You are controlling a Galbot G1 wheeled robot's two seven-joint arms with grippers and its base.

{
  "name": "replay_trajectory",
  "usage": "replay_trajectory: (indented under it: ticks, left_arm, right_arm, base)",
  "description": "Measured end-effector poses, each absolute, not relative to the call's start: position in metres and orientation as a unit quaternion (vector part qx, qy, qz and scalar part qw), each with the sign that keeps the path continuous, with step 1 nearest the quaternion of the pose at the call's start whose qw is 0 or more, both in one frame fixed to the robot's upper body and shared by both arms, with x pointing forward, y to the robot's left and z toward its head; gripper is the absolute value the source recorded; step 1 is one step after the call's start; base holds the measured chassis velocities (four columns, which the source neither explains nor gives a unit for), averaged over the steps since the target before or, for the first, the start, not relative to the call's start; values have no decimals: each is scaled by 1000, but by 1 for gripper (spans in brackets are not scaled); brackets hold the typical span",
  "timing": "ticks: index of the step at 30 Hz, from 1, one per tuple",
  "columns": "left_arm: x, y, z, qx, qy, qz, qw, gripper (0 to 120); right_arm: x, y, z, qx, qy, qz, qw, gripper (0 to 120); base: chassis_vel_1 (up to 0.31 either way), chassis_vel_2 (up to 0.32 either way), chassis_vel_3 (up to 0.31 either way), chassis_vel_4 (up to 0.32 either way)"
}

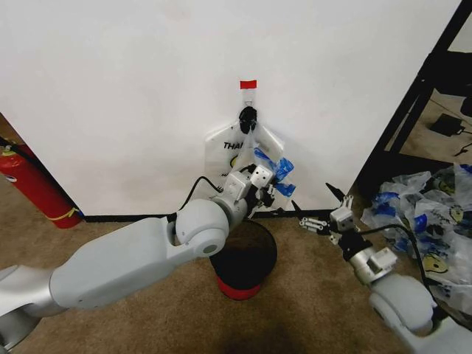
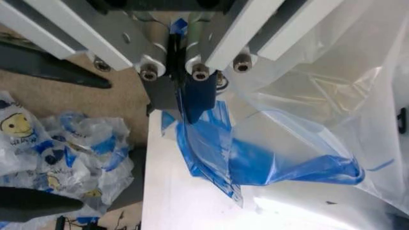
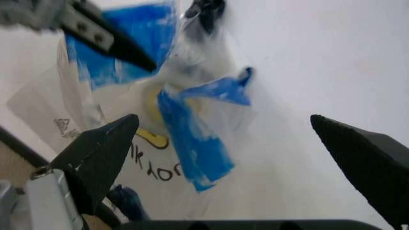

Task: Pick up the garbage bag from the wall and place it over the trash bin.

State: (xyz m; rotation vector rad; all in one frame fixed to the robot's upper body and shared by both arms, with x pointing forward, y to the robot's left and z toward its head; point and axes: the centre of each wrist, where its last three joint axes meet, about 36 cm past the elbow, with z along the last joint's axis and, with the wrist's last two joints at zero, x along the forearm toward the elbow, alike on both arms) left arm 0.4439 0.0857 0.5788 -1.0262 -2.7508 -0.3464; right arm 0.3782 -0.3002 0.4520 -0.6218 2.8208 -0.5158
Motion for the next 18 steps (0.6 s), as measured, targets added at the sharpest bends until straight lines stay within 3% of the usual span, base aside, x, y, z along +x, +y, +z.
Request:
replay_trajectory:
  ticks: [18]
  left_arm:
    - [441, 98, 575, -339, -928, -119, 96, 0]
  right_arm:
    - [433, -290, 430, -242, 918, -293, 113, 98]
  base:
    - [0, 0, 0, 0]
